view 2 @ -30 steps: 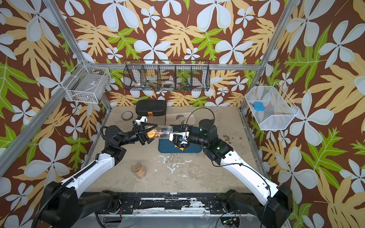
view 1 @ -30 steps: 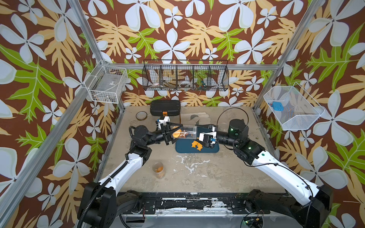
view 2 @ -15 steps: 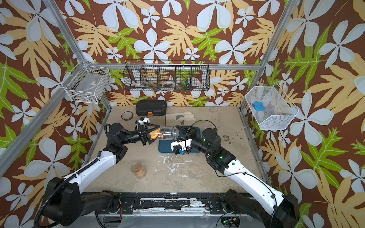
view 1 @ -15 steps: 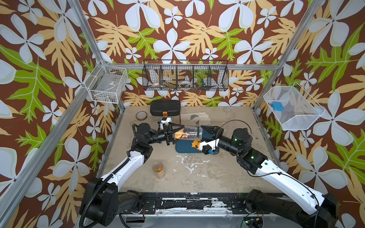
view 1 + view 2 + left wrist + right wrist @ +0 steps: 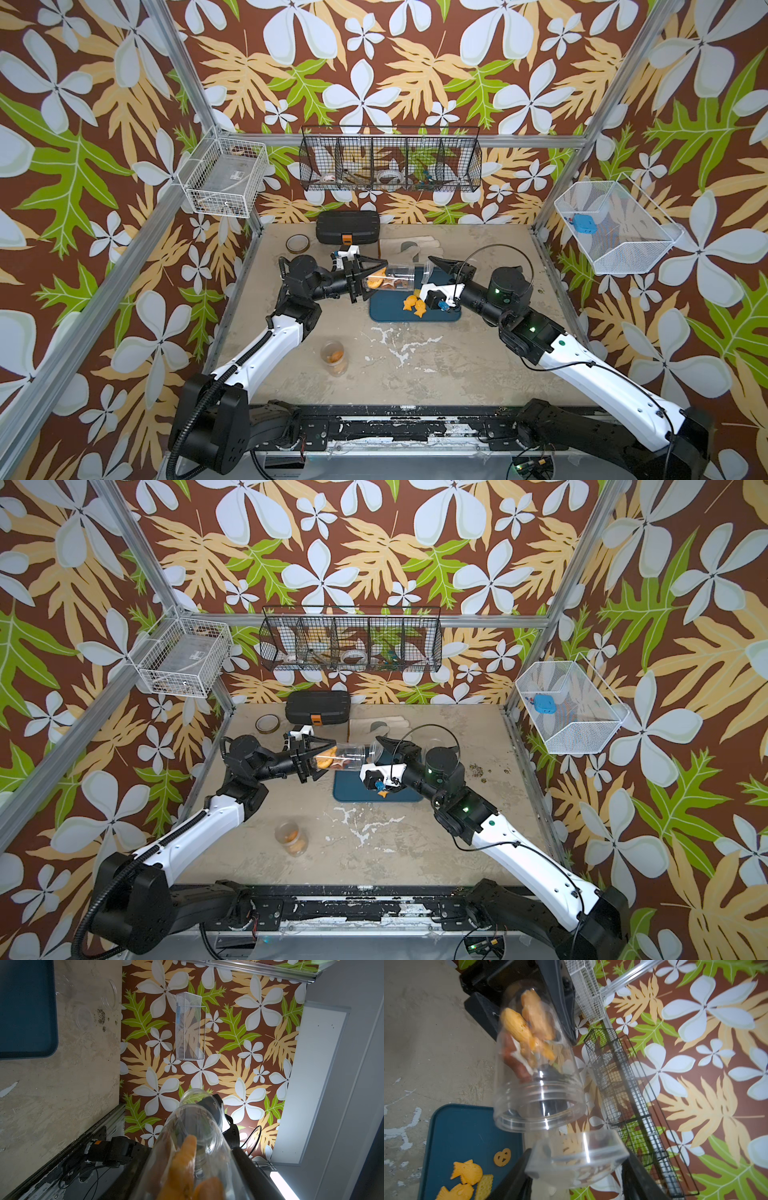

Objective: Pour the cookies out of the jar
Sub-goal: Place the lid at the center of the board.

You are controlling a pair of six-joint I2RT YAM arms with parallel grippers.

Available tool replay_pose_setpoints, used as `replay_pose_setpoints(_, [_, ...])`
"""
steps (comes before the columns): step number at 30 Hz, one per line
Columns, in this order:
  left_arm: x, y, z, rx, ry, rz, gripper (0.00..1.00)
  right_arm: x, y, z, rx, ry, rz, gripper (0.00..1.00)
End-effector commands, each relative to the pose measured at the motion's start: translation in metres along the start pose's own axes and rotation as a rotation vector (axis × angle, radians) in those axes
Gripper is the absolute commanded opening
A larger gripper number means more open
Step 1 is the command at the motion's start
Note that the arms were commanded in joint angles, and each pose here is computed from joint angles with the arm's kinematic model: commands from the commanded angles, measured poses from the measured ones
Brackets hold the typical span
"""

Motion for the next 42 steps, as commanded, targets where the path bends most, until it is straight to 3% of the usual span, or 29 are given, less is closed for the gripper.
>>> replay_pose_setpoints(1, [-0.002, -0.002, -0.001, -0.023, -0.03, 0.062, 0.57, 0.023, 0.013, 0.001, -0.066, 0.16, 0.335, 0.38])
replay_pose_setpoints(7, [-0.006, 0.002, -0.003, -0.059, -0.057, 0.08, 0.57, 0.057, 0.053, -0.007, -0.177, 0.412, 0.636, 0.4])
replay_pose_setpoints(13, [-0.012, 0.008, -0.014, -0.125, -0.126, 0.112, 0.57, 0.112, 0.078, -0.026, -0.165, 0.636, 0.989, 0.41])
replay_pose_setpoints(18, [-0.009, 0.014, -0.018, -0.143, -0.139, 0.116, 0.58, 0.16, 0.103, -0.036, -0.198, 0.866, 1.171, 0.43])
replay_pose_setpoints(22, [-0.006, 0.019, -0.022, -0.15, -0.146, 0.114, 0.58, 0.183, 0.123, -0.038, -0.245, 1.004, 1.242, 0.46])
replay_pose_setpoints(34, [0.003, 0.027, -0.028, -0.155, -0.134, 0.102, 0.58, 0.241, 0.158, -0.053, -0.208, 1.192, 1.311, 0.48])
replay_pose_setpoints(42, [0.005, 0.029, -0.029, -0.155, -0.131, 0.098, 0.58, 0.257, 0.175, -0.055, -0.214, 1.219, 1.338, 0.54])
Point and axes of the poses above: each gripper's point midway between its finger pads, its own z axis out along the fingers, its own y axis along the line the jaws close on, x = y × z, the point moved 2 cm from there along -z, back along the fingers, and after that the axes turned 11 degrees about -z, right-handed, at the moved point
